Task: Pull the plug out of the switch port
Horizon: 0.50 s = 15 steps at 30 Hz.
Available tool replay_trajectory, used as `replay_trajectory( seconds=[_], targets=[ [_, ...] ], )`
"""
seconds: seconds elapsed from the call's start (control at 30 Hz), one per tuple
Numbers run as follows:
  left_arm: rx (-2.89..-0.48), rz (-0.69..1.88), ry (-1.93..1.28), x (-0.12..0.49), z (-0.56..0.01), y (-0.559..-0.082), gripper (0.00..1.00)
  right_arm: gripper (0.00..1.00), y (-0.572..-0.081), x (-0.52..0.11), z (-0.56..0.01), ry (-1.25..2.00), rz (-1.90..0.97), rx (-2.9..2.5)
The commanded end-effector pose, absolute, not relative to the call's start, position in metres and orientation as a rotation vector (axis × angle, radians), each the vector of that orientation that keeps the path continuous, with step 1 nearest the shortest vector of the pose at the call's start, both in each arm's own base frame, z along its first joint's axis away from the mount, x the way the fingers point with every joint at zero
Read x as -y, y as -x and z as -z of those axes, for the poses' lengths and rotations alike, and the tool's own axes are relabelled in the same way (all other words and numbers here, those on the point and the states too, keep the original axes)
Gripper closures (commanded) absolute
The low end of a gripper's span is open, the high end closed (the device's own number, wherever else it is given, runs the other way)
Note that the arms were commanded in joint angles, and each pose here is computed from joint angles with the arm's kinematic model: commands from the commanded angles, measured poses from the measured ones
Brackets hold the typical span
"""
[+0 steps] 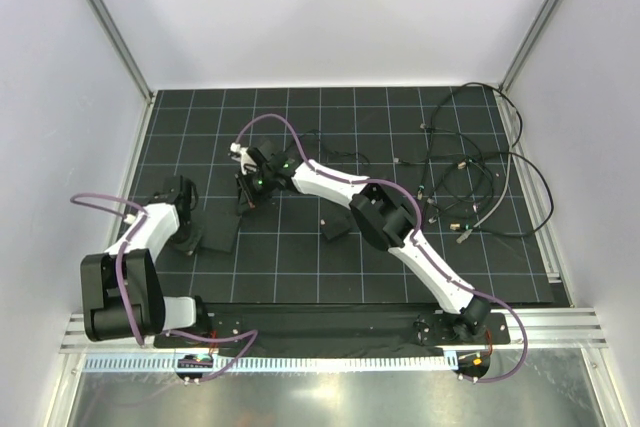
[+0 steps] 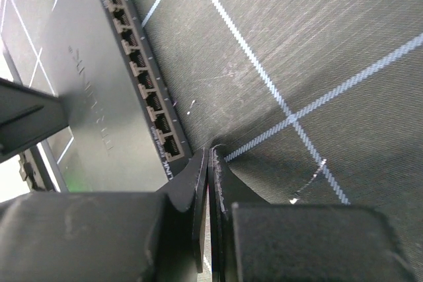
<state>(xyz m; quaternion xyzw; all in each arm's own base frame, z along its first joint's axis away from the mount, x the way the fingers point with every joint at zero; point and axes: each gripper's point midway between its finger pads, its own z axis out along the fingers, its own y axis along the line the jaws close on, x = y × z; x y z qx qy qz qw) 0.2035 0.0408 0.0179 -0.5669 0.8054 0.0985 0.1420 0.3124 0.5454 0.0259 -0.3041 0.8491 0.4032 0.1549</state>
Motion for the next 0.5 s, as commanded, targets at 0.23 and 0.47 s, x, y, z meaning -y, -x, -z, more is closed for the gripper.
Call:
replay_trajectory(
  seconds=[0.23,0.47],
  targets=[
    [-2.386,-0.095,1.297,-0.041,-0.035,-0.291,0.97,0.92,-0.253,-0.546,-0.048,1.014,-1.224,-2.412],
    [-2.449,0.052,1.077,-0.028,-0.059,-0.342,0.92,0.94,-0.211,-0.556,-0.084,0.982,-1.217,-2.35]
  ],
)
